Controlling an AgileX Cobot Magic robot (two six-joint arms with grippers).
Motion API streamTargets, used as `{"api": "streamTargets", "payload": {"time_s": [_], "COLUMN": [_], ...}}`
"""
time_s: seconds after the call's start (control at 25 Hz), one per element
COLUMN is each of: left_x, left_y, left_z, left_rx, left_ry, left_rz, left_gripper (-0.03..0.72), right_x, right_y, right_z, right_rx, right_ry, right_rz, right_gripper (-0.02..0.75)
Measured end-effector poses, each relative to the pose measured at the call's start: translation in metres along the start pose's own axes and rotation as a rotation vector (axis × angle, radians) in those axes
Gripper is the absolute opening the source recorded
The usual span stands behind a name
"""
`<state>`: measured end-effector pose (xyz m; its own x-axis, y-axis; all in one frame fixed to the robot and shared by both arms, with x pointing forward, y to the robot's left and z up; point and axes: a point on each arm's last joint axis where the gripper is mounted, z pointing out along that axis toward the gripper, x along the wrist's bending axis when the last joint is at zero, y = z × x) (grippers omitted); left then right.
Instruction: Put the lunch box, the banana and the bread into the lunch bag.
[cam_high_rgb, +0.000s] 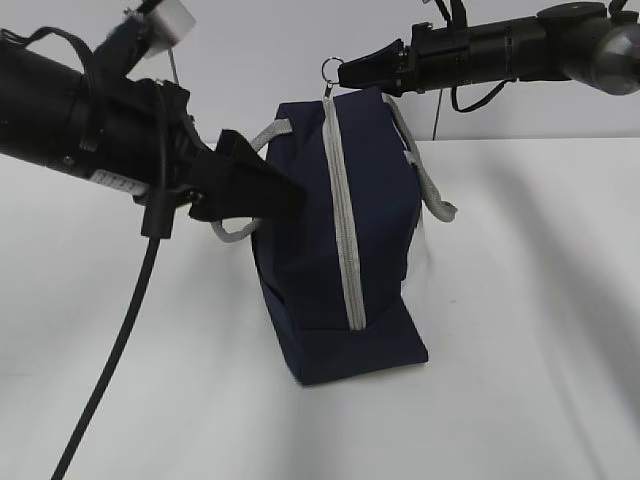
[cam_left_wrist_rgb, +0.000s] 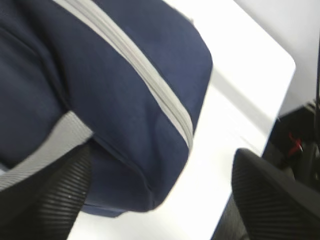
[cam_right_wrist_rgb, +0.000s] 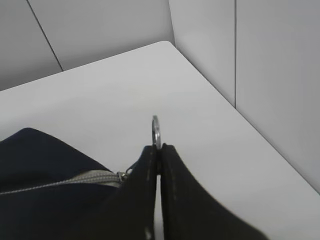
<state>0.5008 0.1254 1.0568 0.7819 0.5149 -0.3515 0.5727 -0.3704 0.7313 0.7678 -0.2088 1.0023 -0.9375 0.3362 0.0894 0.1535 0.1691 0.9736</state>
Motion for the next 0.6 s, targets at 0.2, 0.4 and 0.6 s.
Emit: {"api": "streamTargets", "payload": {"time_s": [0.2,0.4,0.6], "left_x": [0.004,0.021,0.055], "left_y": [0.018,0.044,0.061], "left_z": [-0.013,-0.023,-0.011], "left_rx": [-0.126,-0.250,-0.280], "left_ry": [0.108,0.161,0.183], "left_rz": [-0.174,-0.391,-0.526], "left_gripper": [0.579,0.484,0.361], "right_x": [0.000,0.000,0.000], "right_y": [-0.002,-0.005,-0.005], "right_z": [0.000,0.000,0.000], "right_rx": [0.018,0.053,0.058], "right_ry": [0.000,0.000,0.001], "right_rz": [-0.009,-0.047,-0.064], "right_gripper": [0.000,0.000,0.000]}}
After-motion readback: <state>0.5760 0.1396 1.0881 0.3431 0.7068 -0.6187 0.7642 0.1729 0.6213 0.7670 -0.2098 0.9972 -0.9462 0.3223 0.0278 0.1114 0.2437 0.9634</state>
